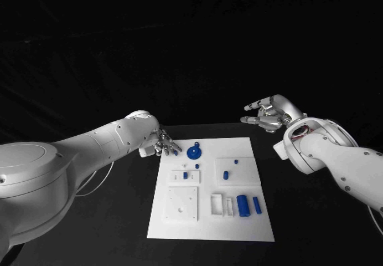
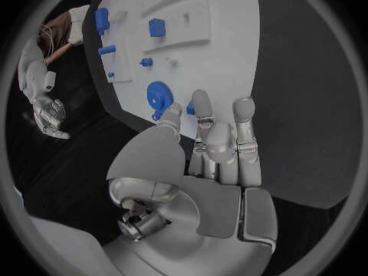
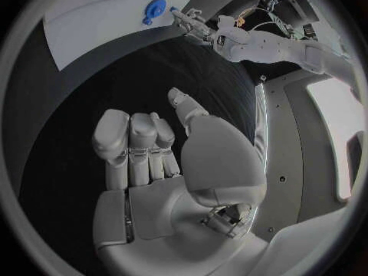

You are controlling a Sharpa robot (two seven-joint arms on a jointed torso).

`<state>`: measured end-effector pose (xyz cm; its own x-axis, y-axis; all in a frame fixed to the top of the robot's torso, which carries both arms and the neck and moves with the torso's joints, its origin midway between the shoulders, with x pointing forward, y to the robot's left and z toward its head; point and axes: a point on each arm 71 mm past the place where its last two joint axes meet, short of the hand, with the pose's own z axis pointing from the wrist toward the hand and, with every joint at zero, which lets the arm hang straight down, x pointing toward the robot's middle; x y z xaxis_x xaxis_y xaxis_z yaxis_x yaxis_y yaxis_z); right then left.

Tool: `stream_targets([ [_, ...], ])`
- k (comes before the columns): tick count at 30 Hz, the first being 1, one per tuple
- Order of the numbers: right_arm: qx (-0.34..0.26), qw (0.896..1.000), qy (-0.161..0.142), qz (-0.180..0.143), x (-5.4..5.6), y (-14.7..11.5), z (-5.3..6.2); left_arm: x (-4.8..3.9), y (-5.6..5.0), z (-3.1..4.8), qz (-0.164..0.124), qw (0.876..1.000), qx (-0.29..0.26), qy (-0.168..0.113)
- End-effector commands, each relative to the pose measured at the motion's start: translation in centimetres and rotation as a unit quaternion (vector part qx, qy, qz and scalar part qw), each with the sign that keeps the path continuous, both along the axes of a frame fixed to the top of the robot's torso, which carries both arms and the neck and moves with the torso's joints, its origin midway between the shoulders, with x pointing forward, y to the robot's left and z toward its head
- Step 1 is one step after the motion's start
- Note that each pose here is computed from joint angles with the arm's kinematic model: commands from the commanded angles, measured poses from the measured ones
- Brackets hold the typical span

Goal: Assemble the parts on the task board

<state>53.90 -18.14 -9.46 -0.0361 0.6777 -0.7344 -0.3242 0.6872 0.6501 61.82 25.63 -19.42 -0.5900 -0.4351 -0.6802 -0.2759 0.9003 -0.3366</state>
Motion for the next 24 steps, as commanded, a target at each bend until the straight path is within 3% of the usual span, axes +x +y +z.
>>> stream_targets([
  [1,-0.002,1.0,0.002,0.005,-0.01,0.14,-0.04,0.03,-0.34,-0.04,-0.004,1.0,-0.013,-0.003],
  [24,-0.003,1.0,0.004,0.005,0.06,0.15,-0.11,-0.1,-0.13,-0.36,-0.004,1.0,-0.019,0.005],
])
